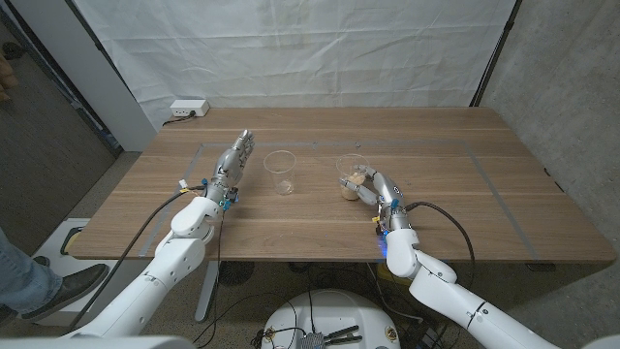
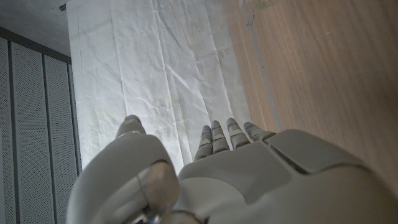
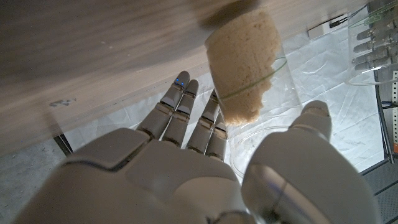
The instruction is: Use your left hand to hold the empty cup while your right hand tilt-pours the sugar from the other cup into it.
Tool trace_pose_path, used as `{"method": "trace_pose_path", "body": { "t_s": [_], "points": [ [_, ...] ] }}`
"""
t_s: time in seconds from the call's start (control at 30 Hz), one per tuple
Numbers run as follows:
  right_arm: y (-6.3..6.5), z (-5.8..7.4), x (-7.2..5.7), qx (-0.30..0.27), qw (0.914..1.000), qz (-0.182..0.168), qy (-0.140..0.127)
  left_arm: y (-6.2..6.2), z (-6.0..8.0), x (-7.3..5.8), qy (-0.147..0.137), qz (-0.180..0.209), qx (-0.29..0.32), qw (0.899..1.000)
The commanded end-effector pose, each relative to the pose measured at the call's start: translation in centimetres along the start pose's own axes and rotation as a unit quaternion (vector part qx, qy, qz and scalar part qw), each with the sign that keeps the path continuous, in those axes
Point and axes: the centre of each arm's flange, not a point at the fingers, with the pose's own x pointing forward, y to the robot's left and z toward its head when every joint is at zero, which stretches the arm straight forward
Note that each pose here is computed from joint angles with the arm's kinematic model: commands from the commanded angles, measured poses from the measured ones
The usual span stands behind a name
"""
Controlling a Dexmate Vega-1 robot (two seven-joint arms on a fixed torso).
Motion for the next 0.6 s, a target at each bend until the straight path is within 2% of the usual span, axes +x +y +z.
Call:
{"method": "trace_pose_path", "body": {
  "t_s": [0.03, 0.3, 0.43, 0.6],
  "points": [
    [-0.3, 0.0, 0.2, 0.02, 0.9998, -0.006, -0.004, 0.5, 1.4, -1.2, 0.007, 0.007, 0.082, 0.997],
    [-0.1, 0.4, 0.3, 0.019, 0.9998, -0.005, 0.0, 0.5, 2.3, -2.3, -0.006, -0.004, 0.17, 0.985],
    [0.0, 0.7, 0.4, 0.023, 0.9997, -0.007, 0.0, 0.3, 2.4, -2.7, -0.01, -0.034, 0.217, 0.976],
    [0.1, 1.4, 0.6, 0.021, 0.9998, -0.003, 0.002, -0.5, 2.2, -3.4, -0.03, -0.038, 0.267, 0.962]
  ]
}}
